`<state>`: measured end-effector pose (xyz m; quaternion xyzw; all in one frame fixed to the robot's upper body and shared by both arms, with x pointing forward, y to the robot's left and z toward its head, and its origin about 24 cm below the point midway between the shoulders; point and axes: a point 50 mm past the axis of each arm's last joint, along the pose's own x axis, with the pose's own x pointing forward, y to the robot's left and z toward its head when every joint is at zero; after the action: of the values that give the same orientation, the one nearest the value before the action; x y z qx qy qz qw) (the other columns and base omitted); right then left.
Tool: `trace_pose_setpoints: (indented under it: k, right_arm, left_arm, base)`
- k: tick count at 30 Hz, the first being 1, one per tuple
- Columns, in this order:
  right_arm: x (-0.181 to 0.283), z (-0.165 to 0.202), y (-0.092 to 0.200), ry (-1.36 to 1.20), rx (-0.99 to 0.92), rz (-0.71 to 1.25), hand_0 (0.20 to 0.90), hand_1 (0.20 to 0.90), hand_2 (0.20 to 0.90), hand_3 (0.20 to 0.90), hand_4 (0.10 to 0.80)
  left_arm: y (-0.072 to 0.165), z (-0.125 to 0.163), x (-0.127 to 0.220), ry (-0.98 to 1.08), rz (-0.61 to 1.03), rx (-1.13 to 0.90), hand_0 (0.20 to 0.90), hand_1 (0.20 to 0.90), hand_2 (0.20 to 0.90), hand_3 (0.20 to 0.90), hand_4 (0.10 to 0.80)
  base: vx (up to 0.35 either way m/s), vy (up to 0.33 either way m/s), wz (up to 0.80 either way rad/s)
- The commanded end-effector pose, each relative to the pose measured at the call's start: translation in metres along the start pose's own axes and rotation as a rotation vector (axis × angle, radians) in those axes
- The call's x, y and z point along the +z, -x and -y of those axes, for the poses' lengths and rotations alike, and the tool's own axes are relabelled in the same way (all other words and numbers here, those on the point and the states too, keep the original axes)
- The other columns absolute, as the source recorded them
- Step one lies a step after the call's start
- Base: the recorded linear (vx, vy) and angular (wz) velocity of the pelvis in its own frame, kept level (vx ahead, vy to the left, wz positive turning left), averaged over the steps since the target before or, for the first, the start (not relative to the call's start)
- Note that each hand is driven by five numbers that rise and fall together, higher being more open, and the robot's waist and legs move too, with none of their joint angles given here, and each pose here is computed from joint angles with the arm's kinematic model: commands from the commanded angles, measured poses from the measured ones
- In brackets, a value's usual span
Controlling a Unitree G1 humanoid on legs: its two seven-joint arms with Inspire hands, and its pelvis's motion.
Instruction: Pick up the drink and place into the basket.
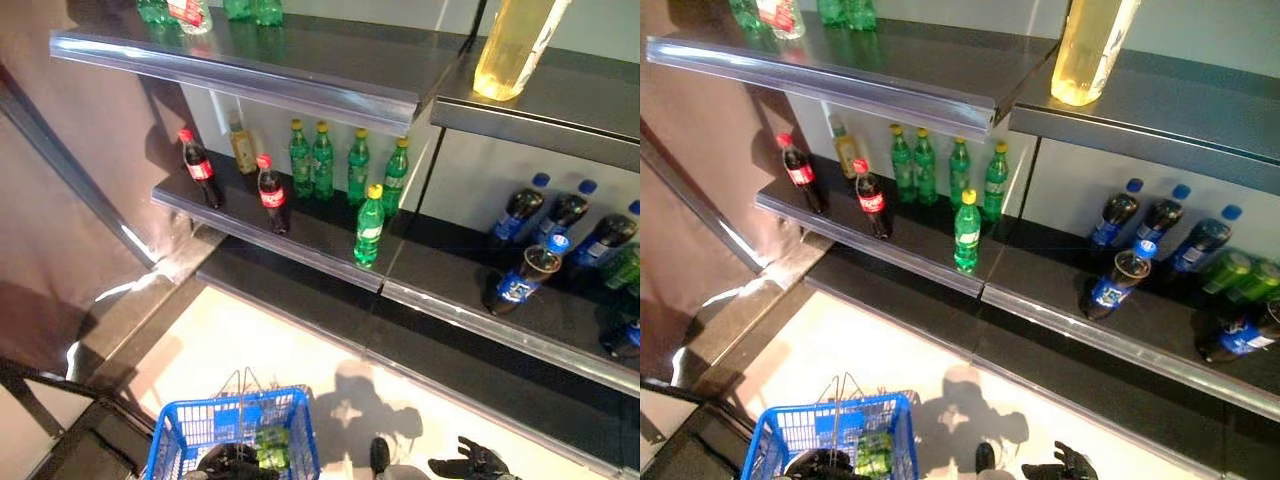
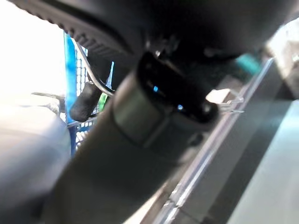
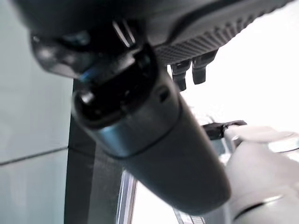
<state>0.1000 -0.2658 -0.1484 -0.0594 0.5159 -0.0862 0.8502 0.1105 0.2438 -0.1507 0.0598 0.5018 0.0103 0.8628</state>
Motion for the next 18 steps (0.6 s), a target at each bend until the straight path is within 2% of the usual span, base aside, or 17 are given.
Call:
trace_pose_setpoints:
  k: [1, 7, 11, 15, 18]
  right_arm:
    - [-0.004, 0.015, 0.003, 0.061, -0.022, -0.001, 0.9, 0.9, 0.9, 0.9, 0.8]
    - [0.002, 0.021, 0.002, 0.054, -0.068, -0.003, 0.9, 0.9, 0.9, 0.9, 0.8]
    - [-0.005, 0.013, 0.003, 0.045, -0.044, -0.004, 0.9, 0.9, 0.9, 0.9, 0.8]
    - [-0.008, 0.001, 0.003, 0.044, -0.005, 0.007, 0.9, 0.9, 0.9, 0.9, 0.8]
    - [-0.009, -0.005, 0.003, 0.017, 0.0, 0.008, 0.9, 0.9, 0.9, 0.9, 0.8]
  left_arm:
    - [0.003, -0.012, 0.025, -0.03, 0.172, -0.001, 0.3, 0.3, 0.3, 0.2, 0.1]
    - [-0.002, -0.005, 0.041, -0.035, 0.198, -0.03, 0.3, 0.3, 0.3, 0.2, 0.1]
    - [0.0, -0.01, 0.035, -0.025, 0.193, -0.017, 0.3, 0.3, 0.3, 0.2, 0.1]
    - [0.002, -0.027, 0.036, -0.032, 0.18, 0.036, 0.3, 0.3, 0.3, 0.2, 0.1]
    - [0.0, -0.031, 0.045, -0.046, 0.177, 0.037, 0.3, 0.3, 0.3, 0.2, 0.1]
  base:
    - [0.07, 0.078, 0.01]
    - [0.26, 0.279, 0.2]
    - [0.237, 0.205, -0.33]
    - [0.157, 0.126, -0.36]
    - [0.163, -0.084, -0.02]
